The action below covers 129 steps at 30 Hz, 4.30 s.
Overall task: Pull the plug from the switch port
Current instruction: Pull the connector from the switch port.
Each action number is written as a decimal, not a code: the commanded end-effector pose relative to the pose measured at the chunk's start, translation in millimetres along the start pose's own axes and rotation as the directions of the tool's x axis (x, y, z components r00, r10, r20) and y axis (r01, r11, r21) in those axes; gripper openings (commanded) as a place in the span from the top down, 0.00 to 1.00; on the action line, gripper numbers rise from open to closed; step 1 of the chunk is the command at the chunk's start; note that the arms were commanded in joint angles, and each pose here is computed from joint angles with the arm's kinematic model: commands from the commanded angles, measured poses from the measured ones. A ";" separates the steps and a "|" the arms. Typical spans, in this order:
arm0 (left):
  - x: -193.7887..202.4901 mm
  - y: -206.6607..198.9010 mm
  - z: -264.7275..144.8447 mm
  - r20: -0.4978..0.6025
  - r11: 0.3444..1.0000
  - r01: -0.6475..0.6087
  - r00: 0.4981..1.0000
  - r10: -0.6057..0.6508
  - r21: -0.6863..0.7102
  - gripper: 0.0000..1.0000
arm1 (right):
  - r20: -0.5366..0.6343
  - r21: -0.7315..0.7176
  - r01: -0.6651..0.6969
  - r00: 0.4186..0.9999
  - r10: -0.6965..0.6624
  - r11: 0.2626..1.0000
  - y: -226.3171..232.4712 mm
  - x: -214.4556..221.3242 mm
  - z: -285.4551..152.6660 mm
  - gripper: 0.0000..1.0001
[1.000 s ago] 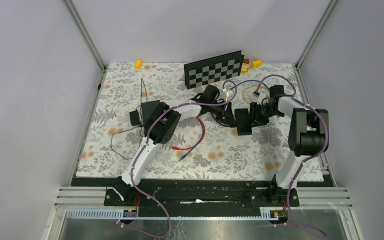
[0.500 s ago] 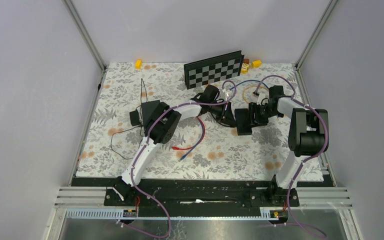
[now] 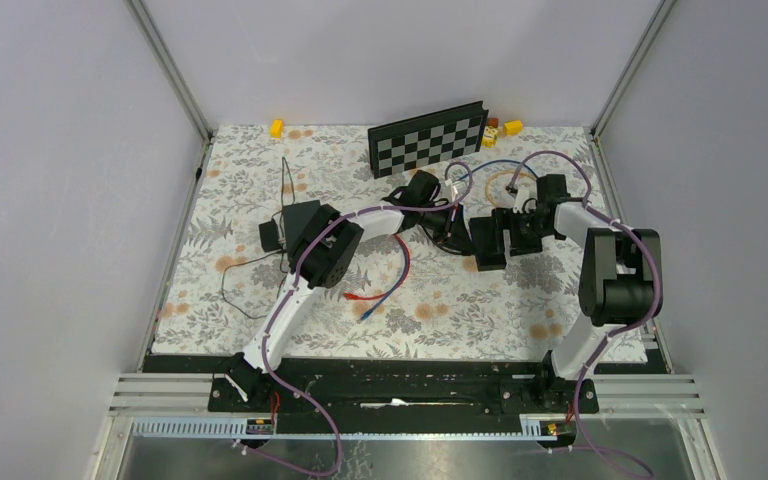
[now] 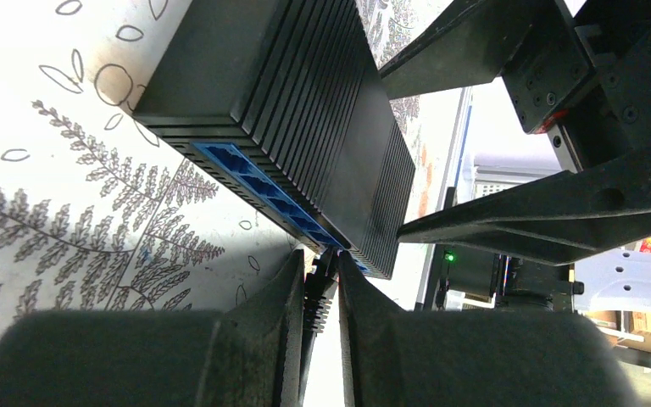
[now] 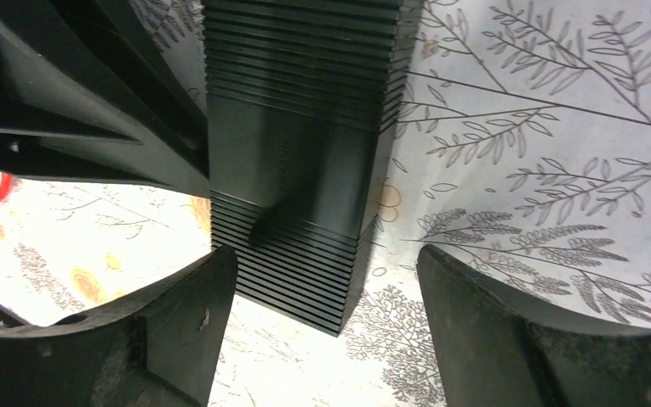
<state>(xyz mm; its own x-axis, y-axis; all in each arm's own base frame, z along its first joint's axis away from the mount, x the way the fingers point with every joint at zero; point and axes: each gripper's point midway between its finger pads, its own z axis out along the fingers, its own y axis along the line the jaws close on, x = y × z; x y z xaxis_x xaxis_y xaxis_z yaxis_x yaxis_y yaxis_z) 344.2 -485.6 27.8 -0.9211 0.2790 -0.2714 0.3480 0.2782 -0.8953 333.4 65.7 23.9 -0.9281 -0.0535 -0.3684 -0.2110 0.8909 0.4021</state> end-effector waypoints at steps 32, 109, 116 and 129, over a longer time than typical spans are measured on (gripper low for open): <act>12.9 56.6 2.8 0.018 0.984 0.112 0.994 -0.110 -0.138 1.00 | 0.012 0.229 0.219 0.974 -0.228 0.948 18.3 4.7 4.4 0.01; 13.7 35.2 -3.8 0.091 0.975 0.223 0.970 -0.224 0.024 1.00 | -0.035 0.331 0.186 0.982 -0.185 0.925 1.8 -4.6 1.5 0.28; 18.4 32.9 -2.7 0.084 0.975 0.222 0.971 -0.222 0.018 1.00 | -0.046 0.322 0.173 0.985 -0.167 0.931 2.3 -2.0 4.8 0.28; -9.8 36.6 -20.0 0.098 0.991 0.083 0.993 -0.073 -0.105 1.00 | -0.046 0.335 0.215 0.976 -0.212 0.918 -5.3 -4.2 9.6 0.29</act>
<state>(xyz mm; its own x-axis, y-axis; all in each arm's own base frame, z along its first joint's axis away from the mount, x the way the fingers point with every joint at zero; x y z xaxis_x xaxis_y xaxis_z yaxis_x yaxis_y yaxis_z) 352.1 -482.0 29.2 -0.9471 0.2013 -0.2500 0.2975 0.2578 -0.9193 330.8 77.2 14.0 -0.8804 -0.2594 -0.3971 -0.3068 0.9499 0.0599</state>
